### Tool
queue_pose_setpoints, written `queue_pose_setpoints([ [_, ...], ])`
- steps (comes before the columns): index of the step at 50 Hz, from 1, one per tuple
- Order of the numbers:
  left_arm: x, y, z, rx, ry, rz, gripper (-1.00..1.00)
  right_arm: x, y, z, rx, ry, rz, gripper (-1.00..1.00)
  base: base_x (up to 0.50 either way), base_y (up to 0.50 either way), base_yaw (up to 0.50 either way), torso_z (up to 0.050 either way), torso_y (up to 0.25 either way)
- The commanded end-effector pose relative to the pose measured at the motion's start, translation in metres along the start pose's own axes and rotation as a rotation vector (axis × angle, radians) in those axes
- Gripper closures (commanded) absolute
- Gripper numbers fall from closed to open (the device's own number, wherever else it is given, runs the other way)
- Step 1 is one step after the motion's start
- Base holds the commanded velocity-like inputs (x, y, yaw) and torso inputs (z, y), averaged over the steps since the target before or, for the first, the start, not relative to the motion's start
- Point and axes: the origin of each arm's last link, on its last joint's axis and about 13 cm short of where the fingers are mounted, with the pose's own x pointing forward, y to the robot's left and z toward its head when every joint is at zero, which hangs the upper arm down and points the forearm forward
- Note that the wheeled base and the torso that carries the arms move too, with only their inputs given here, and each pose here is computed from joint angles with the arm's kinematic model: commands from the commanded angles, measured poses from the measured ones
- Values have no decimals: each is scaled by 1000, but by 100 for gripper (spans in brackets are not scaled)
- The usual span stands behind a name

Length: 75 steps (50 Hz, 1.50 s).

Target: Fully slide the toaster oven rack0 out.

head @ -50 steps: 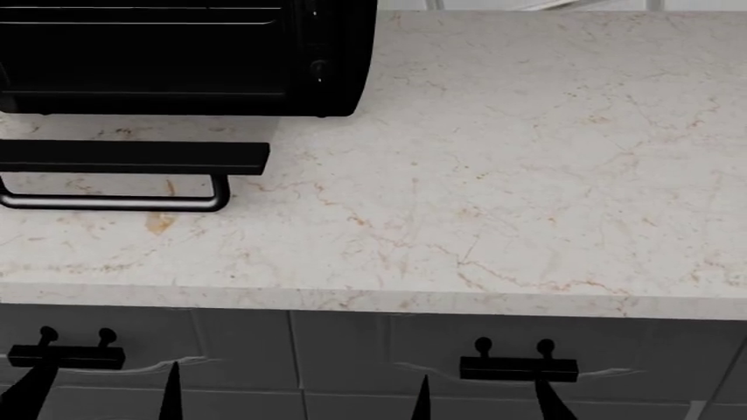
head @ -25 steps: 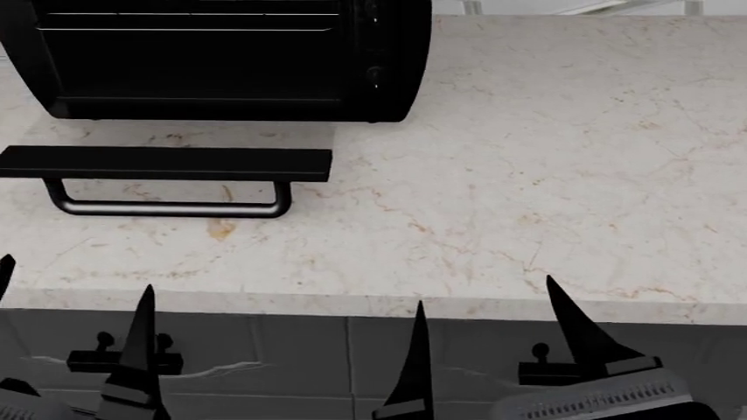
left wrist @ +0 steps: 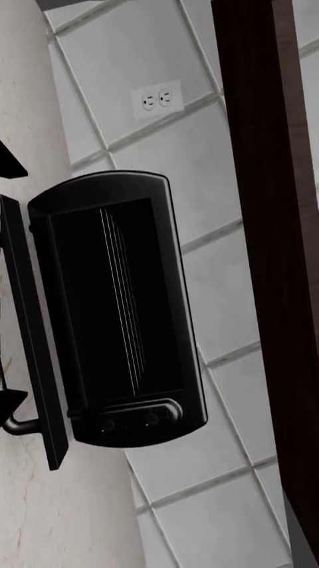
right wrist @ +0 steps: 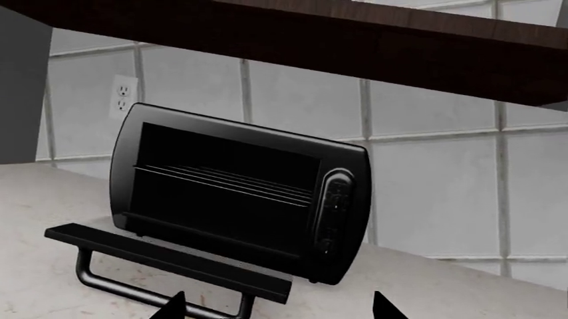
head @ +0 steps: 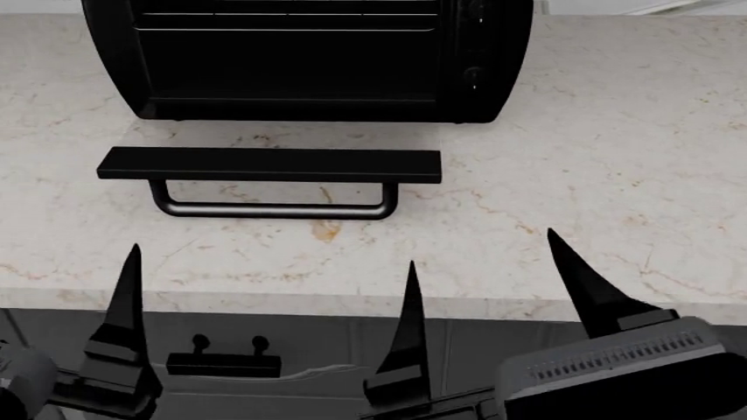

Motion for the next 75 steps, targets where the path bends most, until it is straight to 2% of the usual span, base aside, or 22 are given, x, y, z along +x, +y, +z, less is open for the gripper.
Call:
queue_pose_setpoints([
  [1, 15, 2, 44, -1, -25, -71, -100, 14, -13, 41, -67, -20, 24, -100, 0, 0, 0, 0, 0],
  [13, 26, 9, 97, 52, -111, -106, -100, 21, -23, 78, -86, -73, 48, -100, 109, 0, 0, 0, 0],
  [37, 17, 10, 105, 58, -138, -103, -100, 19, -18, 89, -150, -91, 76, -100, 367, 0, 0, 0, 0],
  [51, 4, 4, 103, 42, -149, -133, -100, 14, -12, 80, -159, -70, 94, -100, 393, 0, 0, 0, 0],
  [54, 5, 4, 100, 50, -144, -123, -100, 16, -13, 76, -135, -60, 90, -100, 90, 0, 0, 0, 5],
  [58, 16, 4, 83, 136, -103, -102, -100, 19, -17, 76, -101, -65, 89, -100, 0, 0, 0, 0, 0],
  [61, 21, 3, 77, 131, -67, -108, -100, 21, -21, 77, -89, -76, 74, -100, 0, 0, 0, 0, 0],
  [62, 23, 3, 75, 155, -53, -111, -100, 21, -21, 76, -87, -73, 76, -100, 0, 0, 0, 0, 0],
  [64, 30, 3, 70, 219, -33, -113, -100, 21, -21, 76, -83, -72, 78, -100, 0, 0, 0, 0, 0],
  [65, 35, 3, 68, 298, -38, -106, -100, 20, -21, 77, -47, -97, 115, -100, 0, 0, 0, 0, 0],
  [68, 51, 4, 60, 462, -43, -84, -100, 18, -22, 76, -58, -90, 101, -100, 0, 0, 0, 0, 0],
  [69, 54, 3, 58, 486, -32, -96, -100, 18, -22, 76, -59, -87, 96, -100, 0, 0, 0, 0, 0],
  [70, 59, 3, 56, 547, -18, -114, -100, 17, -23, 75, -55, -87, 91, -100, 0, 0, 0, 0, 0],
  [71, 59, 2, 55, 549, -11, -121, -100, 16, -23, 75, -55, -87, 90, -100, 0, 0, 0, 0, 0],
  [73, 63, 1, 51, 631, 4, -140, -100, 16, -23, 73, -47, -86, 87, -100, 0, 0, 0, 0, 0],
  [75, 68, 0, 49, 681, 20, -154, -100, 15, -23, 72, -44, -84, 87, -100, 0, 0, 0, 0, 0],
])
